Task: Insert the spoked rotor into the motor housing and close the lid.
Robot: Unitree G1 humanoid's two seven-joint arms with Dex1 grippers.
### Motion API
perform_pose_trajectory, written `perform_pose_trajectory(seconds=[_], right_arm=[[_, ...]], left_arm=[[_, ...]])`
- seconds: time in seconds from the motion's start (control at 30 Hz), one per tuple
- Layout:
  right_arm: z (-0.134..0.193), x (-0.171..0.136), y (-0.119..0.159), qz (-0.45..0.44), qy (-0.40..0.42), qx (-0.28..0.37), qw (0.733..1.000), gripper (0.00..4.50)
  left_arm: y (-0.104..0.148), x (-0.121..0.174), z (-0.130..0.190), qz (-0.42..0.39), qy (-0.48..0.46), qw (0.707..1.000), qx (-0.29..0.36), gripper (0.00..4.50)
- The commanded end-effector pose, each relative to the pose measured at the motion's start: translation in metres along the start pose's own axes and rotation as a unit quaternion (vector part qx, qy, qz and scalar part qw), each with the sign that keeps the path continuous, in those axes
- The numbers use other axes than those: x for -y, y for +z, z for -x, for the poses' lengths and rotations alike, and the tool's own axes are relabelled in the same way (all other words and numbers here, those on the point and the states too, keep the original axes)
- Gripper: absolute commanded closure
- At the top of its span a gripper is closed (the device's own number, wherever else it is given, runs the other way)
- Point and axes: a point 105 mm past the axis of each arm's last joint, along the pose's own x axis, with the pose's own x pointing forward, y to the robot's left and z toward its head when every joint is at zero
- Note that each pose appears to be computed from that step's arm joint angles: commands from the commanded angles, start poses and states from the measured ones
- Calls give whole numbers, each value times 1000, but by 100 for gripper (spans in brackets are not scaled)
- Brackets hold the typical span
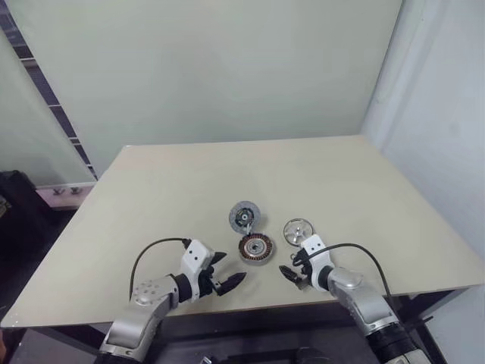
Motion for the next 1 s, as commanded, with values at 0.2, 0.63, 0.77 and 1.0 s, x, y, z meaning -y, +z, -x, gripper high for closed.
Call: perform_pose_trajectory(seconds=[0.2,0.63,0.77,1.0], right_arm=[[-4,10,16,-4,-21,27,999,18],[-3,11,13,-1,-25,20,1000,378],[-1,11,24,2,-24,38,999,378],[2,1,58,19,-1,77,997,378]], left_arm=[[14,0,-2,-26,-2,1000,15,1],[12,0,0,-28,0,1000,14,0],[12,-7,2,-25,9,1000,14,0],[13,-21,9,-28,32,999,12,0]])
